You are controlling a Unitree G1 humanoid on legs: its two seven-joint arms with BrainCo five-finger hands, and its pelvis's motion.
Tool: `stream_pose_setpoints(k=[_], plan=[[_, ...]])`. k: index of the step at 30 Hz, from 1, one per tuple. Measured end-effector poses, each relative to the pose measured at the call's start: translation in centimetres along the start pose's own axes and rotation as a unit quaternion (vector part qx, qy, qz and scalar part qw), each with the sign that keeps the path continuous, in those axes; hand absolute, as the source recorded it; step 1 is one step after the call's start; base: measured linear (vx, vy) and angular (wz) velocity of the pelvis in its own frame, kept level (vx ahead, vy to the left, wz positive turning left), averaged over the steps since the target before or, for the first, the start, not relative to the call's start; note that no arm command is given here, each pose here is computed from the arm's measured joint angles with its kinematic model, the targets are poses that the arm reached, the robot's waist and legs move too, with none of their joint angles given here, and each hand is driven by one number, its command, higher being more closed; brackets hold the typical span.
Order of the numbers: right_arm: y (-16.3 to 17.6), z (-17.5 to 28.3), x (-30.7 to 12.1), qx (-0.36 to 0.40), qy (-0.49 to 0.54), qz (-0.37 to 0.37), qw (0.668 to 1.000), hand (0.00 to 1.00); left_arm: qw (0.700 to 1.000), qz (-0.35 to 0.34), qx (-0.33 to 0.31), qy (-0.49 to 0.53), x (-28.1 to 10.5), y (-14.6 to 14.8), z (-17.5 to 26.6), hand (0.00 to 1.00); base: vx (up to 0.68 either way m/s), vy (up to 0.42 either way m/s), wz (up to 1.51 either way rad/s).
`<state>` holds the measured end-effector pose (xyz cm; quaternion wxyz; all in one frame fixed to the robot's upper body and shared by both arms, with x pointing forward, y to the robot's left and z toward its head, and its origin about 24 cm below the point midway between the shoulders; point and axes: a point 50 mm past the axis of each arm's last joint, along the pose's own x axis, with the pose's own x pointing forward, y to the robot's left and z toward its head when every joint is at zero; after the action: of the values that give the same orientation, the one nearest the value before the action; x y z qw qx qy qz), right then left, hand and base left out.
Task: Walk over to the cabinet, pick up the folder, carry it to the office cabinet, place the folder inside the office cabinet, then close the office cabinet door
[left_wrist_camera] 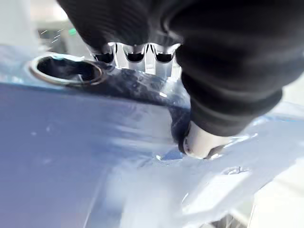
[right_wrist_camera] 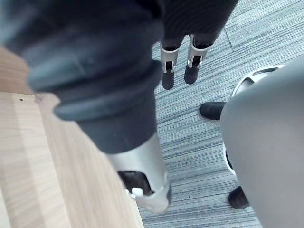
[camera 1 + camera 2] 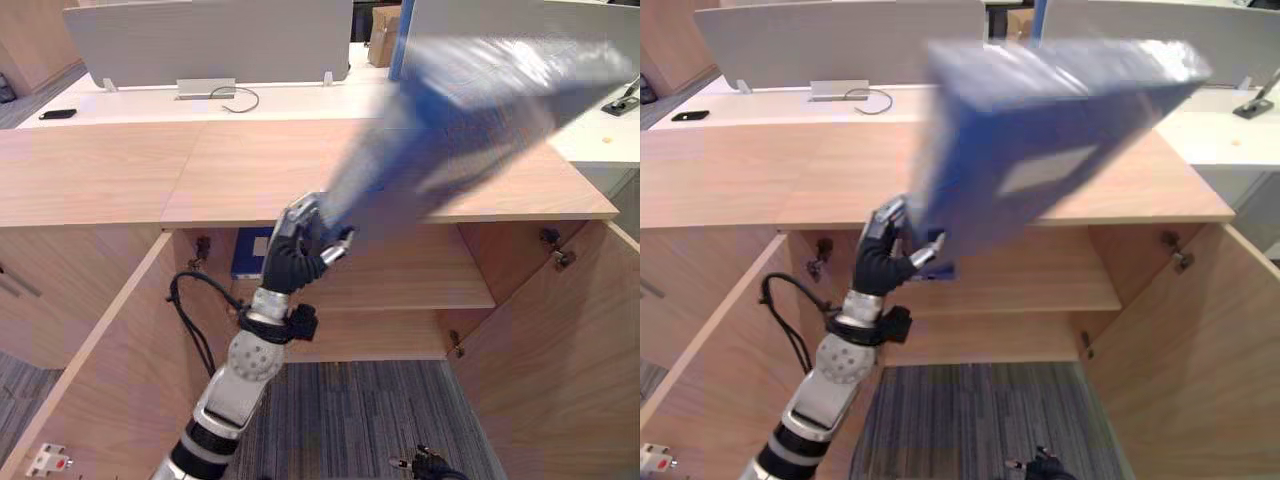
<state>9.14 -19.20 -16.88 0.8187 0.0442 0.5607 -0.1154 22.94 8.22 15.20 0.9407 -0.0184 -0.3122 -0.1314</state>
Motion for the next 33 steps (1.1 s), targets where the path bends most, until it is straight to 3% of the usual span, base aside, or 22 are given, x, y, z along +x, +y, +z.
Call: stream_pose_setpoints(k=[1,4,9,12,13,19,23,28,33], plan=[[0.0,0.0,0.0,0.006,-0.001,0.001,1.000,0.00,0.997,0.004,-0.067,0.026,-0.9,0.2,-0.4,1.00,-0.08,-0.002,-0.05],[0.2,0.6,0.0,-0.011,-0.013,0.008,1.000,0.00,0.981,0.040,-0.181,0.063,-2.9,1.6,-1.1,1.00,-0.08,0.005,-0.05],[1.9,5.8,-1.4,-0.003,-0.161,0.048,0.986,0.00,0.945,0.111,-0.303,0.047,-4.4,3.5,-0.6,1.00,-0.01,0.003,-0.02],[2.4,11.7,-4.8,0.017,-0.320,0.071,0.945,0.00,0.939,0.153,-0.305,0.038,-5.7,4.8,-0.3,1.00,0.00,0.000,0.00],[2.5,14.4,-7.0,0.026,-0.396,0.080,0.914,0.00,0.939,0.163,-0.299,0.040,-6.2,5.3,-0.3,1.00,0.00,0.000,0.00],[2.5,20.0,-14.9,0.102,-0.584,0.148,0.791,0.00,0.941,0.173,-0.286,0.051,-6.9,5.8,-0.4,1.00,-0.04,0.001,-0.05],[2.7,21.9,-18.1,0.124,-0.639,0.204,0.731,0.00,0.947,0.166,-0.270,0.052,-6.9,6.1,-0.3,1.00,-0.06,0.003,-0.12],[2.9,24.0,-21.9,0.099,-0.691,0.284,0.657,0.00,0.955,0.140,-0.253,0.062,-6.9,6.1,-0.3,1.00,-0.04,-0.010,-0.02],[3.3,25.4,-23.9,0.078,-0.711,0.340,0.610,0.00,0.960,0.126,-0.242,0.064,-6.9,6.1,-0.3,1.00,0.00,0.000,0.00]])
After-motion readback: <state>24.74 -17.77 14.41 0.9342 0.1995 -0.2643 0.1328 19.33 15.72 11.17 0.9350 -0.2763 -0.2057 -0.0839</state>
